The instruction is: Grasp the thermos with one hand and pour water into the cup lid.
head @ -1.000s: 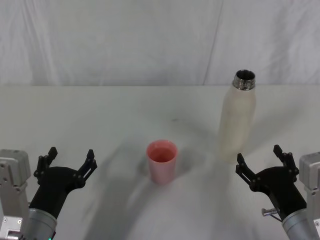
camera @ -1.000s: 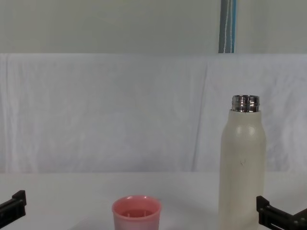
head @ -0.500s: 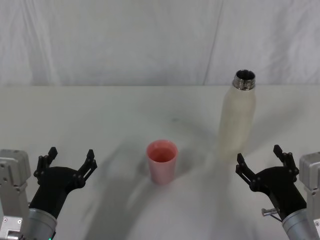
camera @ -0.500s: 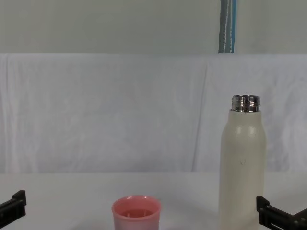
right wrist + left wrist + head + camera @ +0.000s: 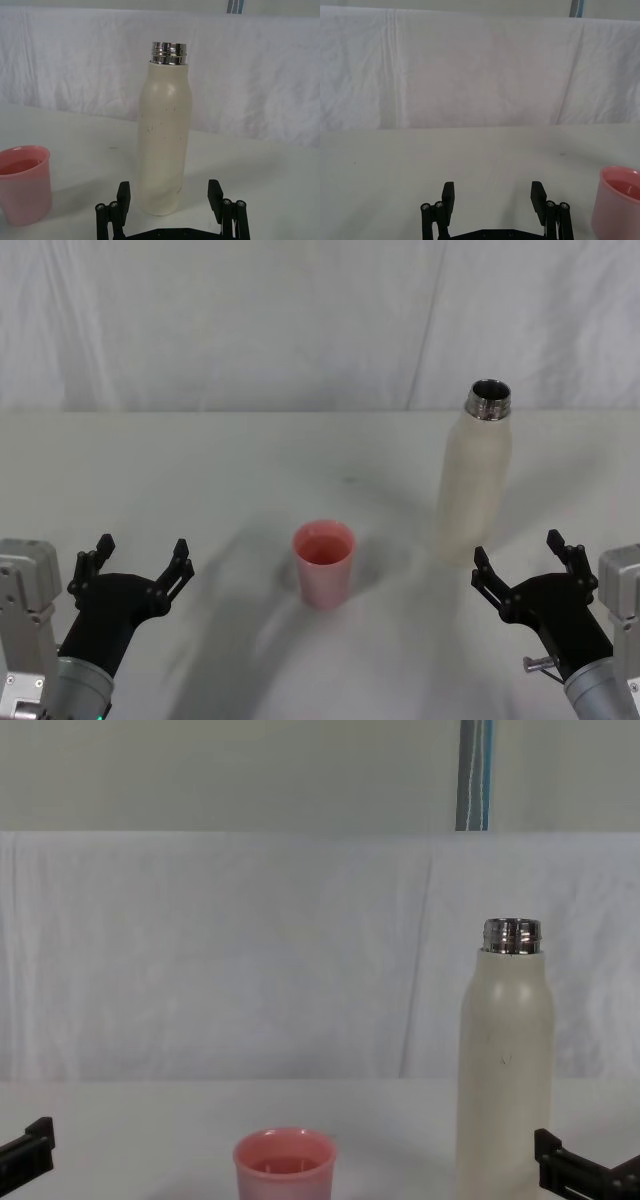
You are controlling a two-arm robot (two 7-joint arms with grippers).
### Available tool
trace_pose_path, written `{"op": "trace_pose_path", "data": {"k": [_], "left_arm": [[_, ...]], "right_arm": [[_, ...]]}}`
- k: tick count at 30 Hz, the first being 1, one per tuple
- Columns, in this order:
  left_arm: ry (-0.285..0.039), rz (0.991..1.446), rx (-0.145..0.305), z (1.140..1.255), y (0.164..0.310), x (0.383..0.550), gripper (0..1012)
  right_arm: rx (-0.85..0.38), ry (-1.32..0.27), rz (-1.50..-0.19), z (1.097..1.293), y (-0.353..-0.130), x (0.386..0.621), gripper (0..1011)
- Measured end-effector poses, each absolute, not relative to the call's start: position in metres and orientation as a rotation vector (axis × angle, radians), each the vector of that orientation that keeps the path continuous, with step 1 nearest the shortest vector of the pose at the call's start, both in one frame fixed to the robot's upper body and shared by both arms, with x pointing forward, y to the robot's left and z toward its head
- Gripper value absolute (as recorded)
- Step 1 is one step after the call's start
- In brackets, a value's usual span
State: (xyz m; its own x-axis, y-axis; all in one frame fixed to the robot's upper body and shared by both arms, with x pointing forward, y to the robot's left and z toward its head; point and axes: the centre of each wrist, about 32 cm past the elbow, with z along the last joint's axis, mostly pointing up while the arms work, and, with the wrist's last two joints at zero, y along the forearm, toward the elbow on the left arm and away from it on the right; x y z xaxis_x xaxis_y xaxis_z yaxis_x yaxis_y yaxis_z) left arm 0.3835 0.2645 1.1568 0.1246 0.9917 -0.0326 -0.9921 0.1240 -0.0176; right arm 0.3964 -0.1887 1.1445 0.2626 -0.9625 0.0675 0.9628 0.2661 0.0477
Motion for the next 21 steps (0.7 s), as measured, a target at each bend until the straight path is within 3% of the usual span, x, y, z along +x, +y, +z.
{"op": "trace_pose_path", "data": {"k": [21], "left_arm": [[0.014,1.446,-0.038,1.1568,0.2645,0.3835,1001]], "right_arm": [[-0.003,-0.089,-1.302,1.1445,-0.1887,0.3964,1000]]}}
